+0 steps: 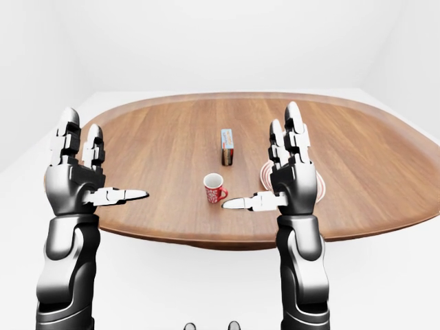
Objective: Pick up the red mug and put it on the plate
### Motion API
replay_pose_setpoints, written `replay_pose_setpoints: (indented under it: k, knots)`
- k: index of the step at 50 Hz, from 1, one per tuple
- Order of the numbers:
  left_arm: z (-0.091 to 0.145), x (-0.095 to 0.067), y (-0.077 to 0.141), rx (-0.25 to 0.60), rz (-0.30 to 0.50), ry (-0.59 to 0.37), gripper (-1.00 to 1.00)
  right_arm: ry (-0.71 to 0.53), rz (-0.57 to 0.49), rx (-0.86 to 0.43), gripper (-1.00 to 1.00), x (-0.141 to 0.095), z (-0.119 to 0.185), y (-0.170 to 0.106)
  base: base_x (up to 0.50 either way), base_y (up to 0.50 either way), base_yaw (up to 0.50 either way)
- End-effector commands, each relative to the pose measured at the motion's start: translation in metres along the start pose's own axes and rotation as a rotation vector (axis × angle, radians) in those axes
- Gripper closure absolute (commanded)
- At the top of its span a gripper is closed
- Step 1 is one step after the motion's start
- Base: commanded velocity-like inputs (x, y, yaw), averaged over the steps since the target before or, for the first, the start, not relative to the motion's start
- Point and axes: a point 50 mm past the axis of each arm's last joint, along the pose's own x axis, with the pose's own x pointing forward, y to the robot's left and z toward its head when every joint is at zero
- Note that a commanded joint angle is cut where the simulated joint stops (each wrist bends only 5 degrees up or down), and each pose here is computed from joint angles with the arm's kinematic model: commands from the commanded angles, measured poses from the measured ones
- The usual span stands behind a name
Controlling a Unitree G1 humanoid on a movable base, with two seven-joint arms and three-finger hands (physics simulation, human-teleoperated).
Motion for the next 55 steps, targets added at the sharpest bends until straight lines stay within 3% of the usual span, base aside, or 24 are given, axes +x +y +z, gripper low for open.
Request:
replay_pose_setpoints:
  k: [1, 43, 47, 50, 55]
  knots:
    - [0.0, 0.001, 0.001, 0.0, 0.002, -0.001, -1.0, -0.003, 0.004, 0.008, -1.0, 0.0, 0.001, 0.0, 0.5, 0.0, 0.0]
    - [0.001, 0.0, 0.002, -0.004, 0.005, -0.003, -1.0, 0.006, 0.008, 0.006, -1.0, -0.001, -0.001, 0.0, 0.5, 0.0, 0.0]
    - [0.001, 0.0, 0.003, -0.003, 0.007, -0.003, -1.0, 0.014, -0.028, -0.019, -1.0, 0.002, -0.004, -0.001, 0.42, -0.03, 0.0]
    - [0.002, -0.001, 0.002, -0.005, 0.006, -0.006, -1.0, 0.024, -0.021, -0.009, -1.0, 0.002, -0.006, 0.0, 0.0, 0.0, 0.0]
    - [0.001, 0.0, 0.003, -0.003, 0.009, -0.005, -1.0, 0.034, 0.076, -0.04, -1.0, -0.004, -0.005, 0.011, 0.0, 0.0, 0.0]
